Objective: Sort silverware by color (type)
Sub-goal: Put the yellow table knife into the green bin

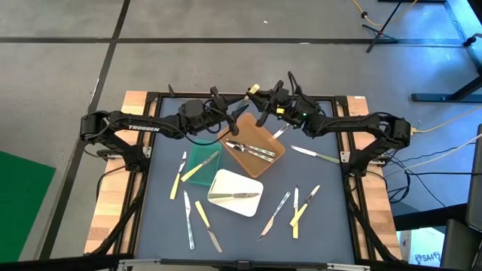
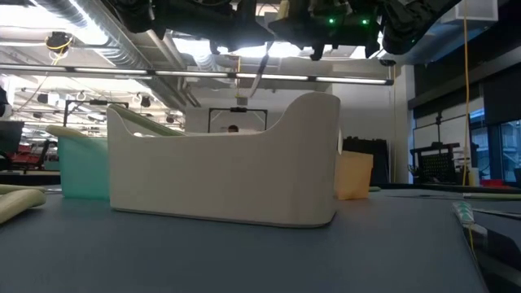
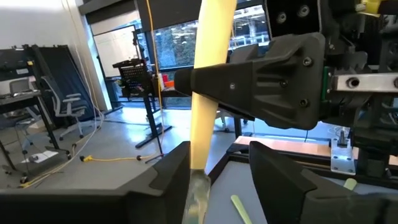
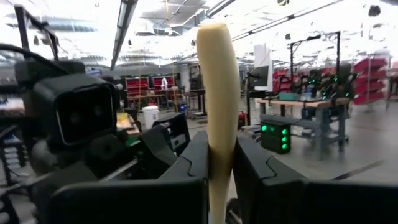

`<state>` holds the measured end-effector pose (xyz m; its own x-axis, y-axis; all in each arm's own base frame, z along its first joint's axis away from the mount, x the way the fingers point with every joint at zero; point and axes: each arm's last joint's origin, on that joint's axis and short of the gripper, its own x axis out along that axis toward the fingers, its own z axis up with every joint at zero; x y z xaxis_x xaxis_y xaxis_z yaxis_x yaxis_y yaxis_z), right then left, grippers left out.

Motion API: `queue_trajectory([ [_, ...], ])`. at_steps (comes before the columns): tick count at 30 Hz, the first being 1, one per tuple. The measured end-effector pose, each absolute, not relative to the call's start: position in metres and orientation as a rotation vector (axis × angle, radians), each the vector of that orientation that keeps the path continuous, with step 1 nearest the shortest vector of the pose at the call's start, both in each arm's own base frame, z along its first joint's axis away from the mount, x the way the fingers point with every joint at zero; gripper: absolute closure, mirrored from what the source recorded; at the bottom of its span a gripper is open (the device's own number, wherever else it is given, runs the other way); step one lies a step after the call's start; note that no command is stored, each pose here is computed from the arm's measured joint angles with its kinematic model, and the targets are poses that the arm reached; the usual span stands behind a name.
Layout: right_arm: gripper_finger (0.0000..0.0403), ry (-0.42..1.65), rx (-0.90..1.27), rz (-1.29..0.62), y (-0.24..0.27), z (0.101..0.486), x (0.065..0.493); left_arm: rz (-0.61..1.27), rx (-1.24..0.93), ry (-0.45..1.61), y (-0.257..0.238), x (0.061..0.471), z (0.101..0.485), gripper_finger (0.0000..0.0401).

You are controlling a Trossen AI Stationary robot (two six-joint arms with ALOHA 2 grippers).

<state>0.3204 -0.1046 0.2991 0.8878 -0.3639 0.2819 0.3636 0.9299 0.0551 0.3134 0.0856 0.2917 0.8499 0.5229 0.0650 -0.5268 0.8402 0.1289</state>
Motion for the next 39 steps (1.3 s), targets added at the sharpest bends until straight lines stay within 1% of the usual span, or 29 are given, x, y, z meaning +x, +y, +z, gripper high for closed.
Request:
queue_trajectory([
  [6,0.0375,-0.239,-0.170,-0.431,-0.105,0.299,0.320,0.555,0.143,-0.018,0.086,0.313,0.291,0.0242],
  [11,0.0375,-0.123,-0.392,-0.524,-0.107,0.296,0.319,0.552,0.120,0.030,0.086,0.314,0.285,0.0241],
  [16,0.0375,0.050,-0.603,-0.621,-0.110,0.288,0.318,0.536,-0.005,0.099,0.085,0.313,0.275,0.0241],
  [20,0.0375,0.187,-0.725,-0.630,-0.111,0.280,0.318,0.452,-0.143,0.163,0.083,0.313,0.267,0.0241],
  [24,0.0375,0.261,-0.744,-0.587,-0.111,0.273,0.319,0.375,-0.254,0.214,0.080,0.308,0.266,0.0241],
  [30,0.0375,0.261,-0.710,-0.469,-0.104,0.268,0.321,0.374,-0.360,0.296,0.077,0.281,0.281,0.0241],
  [32,0.0375,0.236,-0.688,-0.412,-0.099,0.268,0.323,0.374,-0.338,0.303,0.075,0.271,0.289,0.0241],
  [36,0.0375,0.187,-0.668,-0.276,-0.082,0.267,0.328,0.343,-0.206,0.283,0.069,0.259,0.303,0.0241],
  [39,0.0375,0.174,-0.670,-0.230,-0.070,0.267,0.331,0.315,-0.126,0.269,0.064,0.254,0.310,0.0241],
])
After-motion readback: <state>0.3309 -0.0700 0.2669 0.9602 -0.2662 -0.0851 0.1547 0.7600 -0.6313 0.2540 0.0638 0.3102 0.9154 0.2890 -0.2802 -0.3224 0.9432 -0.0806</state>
